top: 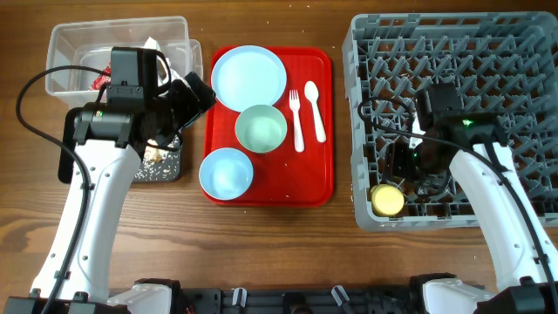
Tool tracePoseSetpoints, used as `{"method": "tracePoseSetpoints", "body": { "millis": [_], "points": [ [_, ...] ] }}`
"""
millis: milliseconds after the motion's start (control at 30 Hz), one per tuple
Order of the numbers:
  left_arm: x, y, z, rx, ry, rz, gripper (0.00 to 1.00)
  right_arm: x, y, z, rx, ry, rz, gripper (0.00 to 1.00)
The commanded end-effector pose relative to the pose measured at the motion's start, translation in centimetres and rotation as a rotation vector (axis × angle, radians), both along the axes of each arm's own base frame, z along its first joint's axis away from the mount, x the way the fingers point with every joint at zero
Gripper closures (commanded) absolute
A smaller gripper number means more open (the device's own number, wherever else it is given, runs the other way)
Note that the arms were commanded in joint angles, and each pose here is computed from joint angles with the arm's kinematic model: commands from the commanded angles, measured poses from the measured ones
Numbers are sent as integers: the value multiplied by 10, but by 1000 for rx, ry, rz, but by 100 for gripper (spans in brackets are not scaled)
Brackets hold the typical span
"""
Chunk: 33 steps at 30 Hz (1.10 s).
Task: Sort waste into correct bins and load items into the dishwasher rack
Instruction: 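Grasp the green bowl on the red tray with the right gripper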
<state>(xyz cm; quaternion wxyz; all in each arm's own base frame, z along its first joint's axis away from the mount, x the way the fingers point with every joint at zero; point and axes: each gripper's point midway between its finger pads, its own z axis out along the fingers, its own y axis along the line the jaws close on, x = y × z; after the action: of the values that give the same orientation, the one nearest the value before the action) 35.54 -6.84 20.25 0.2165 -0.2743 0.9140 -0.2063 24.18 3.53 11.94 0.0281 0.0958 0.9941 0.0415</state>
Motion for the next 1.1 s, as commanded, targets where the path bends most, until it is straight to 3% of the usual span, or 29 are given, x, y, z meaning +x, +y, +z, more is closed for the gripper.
{"method": "tracePoseSetpoints", "body": {
  "millis": [0, 67, 100, 167, 267, 300, 400, 433, 500, 533, 633, 667, 700, 800, 867, 1067],
  "points": [
    [2, 2, 5, 12, -17, 0, 2, 10, 4, 6, 12, -32, 7, 33],
    [2, 2, 5, 12, -18, 1, 2, 33, 28, 34, 139, -143, 127, 35],
    [2, 2, 5, 12, -18, 1, 2, 43, 50, 54, 252, -214, 217, 43],
    [2, 4, 5, 22, -18, 8, 2, 59, 105, 107, 498, -423, 493, 48],
    [2, 5, 5, 24, -18, 9, 5, 41, 189, 152, 673, -681, 982, 35],
    [2, 5, 5, 24, -17, 9, 6, 29, 218, 161, 700, -735, 1100, 25],
    [-3, 5, 2, 26, 5, 8, 6, 11, 258, 174, 718, -821, 1239, 21],
    [-3, 5, 1, 26, 9, 8, 6, 7, 264, 177, 727, -835, 1260, 32],
    [-3, 5, 1, 26, 8, 8, 6, 8, 266, 179, 728, -849, 1266, 85],
    [-3, 5, 1, 27, 8, 8, 6, 8, 267, 180, 728, -856, 1266, 96],
    [-3, 5, 1, 27, 8, 8, 6, 11, 268, 184, 737, -865, 1244, 95],
    [-3, 5, 1, 27, 8, 8, 6, 11, 268, 184, 739, -865, 1241, 16],
    [-3, 5, 1, 27, 8, 8, 6, 12, 269, 186, 745, -865, 1227, 1],
    [-3, 5, 1, 26, 8, 8, 6, 21, 268, 185, 718, -859, 1164, 1],
    [-3, 5, 1, 26, 8, 8, 0, 50, 254, 173, 579, -825, 963, 1],
    [-4, 5, 8, 105, -50, -121, 0, 92, 221, 156, 419, -766, 526, 0]
  ]
}}
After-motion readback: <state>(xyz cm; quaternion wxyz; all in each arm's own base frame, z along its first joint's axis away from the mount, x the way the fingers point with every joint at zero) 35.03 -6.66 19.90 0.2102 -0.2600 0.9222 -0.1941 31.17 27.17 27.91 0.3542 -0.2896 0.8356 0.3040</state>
